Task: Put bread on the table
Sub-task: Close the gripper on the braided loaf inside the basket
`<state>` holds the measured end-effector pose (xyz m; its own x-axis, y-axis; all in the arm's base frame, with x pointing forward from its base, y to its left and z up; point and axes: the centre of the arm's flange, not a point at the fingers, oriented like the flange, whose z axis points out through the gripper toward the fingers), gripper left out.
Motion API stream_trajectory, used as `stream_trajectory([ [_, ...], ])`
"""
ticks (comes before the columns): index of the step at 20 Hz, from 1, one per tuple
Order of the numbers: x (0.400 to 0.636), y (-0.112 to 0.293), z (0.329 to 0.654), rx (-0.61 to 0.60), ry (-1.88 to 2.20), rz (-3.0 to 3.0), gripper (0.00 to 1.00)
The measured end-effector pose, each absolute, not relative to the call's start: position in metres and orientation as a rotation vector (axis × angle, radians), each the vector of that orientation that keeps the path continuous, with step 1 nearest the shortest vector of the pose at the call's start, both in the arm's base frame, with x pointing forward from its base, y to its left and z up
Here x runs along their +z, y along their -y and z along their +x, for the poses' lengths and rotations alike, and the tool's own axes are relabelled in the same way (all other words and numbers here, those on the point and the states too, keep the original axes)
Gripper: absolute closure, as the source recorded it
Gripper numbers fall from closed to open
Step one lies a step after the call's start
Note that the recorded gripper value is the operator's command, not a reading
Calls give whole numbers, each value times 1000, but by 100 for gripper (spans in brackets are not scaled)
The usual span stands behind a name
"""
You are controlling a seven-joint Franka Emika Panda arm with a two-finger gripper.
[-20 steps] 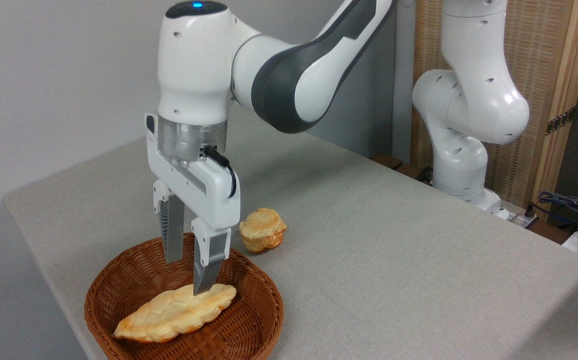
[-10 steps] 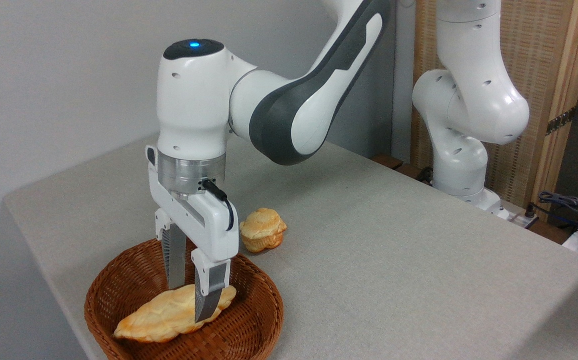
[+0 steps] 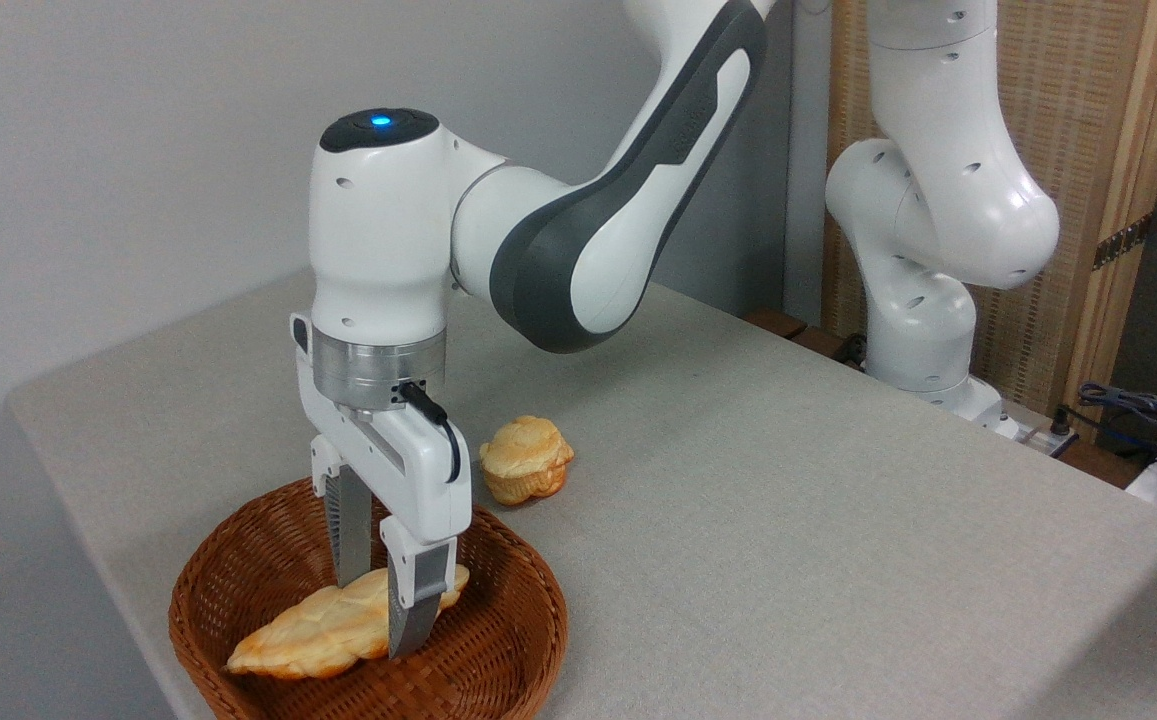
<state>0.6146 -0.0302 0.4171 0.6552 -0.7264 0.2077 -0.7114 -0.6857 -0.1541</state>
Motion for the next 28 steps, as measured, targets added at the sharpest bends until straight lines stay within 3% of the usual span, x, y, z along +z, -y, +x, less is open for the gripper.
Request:
stream_trajectory([
  [3,415,33,615,-388,-1226,-2803,37],
  [5,415,34,615,-387,-1230,-2802,47],
  [22,422,35,616,-407,-1229,-2795,46],
  [25,431,35,615,-429,-1227,-2788,57],
  [28,438,36,613,-442,-1227,-2784,57],
])
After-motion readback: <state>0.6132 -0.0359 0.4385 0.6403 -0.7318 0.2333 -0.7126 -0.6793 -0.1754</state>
